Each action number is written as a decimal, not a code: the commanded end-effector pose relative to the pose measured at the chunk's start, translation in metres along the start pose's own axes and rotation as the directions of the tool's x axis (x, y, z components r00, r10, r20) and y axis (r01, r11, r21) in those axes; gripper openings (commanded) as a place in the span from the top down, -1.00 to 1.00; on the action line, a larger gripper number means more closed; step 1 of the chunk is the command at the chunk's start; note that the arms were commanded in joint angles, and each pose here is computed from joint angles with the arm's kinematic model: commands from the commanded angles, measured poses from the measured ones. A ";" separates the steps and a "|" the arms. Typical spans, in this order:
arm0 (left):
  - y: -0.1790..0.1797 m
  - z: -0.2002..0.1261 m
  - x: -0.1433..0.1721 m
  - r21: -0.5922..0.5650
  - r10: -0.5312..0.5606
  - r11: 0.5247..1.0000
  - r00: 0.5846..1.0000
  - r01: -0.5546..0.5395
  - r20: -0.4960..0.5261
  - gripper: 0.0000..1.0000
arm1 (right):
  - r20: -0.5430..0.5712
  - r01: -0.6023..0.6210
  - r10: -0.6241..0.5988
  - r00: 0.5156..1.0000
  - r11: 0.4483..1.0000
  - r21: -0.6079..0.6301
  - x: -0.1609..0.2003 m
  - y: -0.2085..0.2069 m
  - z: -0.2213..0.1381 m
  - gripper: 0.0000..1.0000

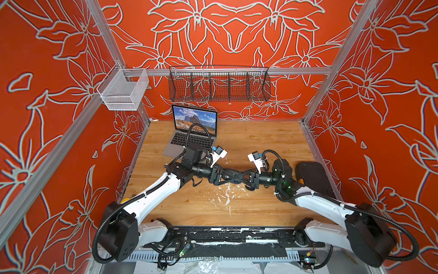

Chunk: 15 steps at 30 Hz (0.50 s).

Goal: Insert the wireless mouse receiver into the laptop
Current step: Adjust the mouse as needed.

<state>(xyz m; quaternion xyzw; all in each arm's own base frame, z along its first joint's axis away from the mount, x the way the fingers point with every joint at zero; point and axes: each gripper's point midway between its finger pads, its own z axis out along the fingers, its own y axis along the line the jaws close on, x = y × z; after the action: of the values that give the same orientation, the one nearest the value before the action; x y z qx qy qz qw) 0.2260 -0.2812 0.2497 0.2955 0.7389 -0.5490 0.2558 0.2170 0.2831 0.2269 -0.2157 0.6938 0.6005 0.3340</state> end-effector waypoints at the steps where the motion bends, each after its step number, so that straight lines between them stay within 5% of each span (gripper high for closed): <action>1: -0.025 -0.001 -0.049 0.025 0.068 0.997 0.978 -0.075 0.196 -0.48 | 0.179 0.042 -0.029 0.983 0.997 -0.068 -0.040 0.028 -0.003 0.75; 9: -0.048 0.004 -0.056 0.053 0.104 0.991 0.964 -0.121 0.244 0.12 | 0.213 0.038 -0.020 0.977 0.996 -0.082 -0.047 0.037 -0.005 0.76; 15: -0.062 0.008 -0.052 0.094 0.111 0.986 0.963 -0.138 0.247 0.12 | 0.241 0.007 0.010 0.970 0.997 -0.073 -0.048 0.033 -0.008 0.76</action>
<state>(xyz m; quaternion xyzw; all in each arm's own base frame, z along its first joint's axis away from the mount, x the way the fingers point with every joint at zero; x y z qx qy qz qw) 0.2422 -0.3031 0.3021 0.2544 0.6910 -0.5733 0.3595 0.2170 0.2816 0.2841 -0.1907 0.6238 0.6456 0.3972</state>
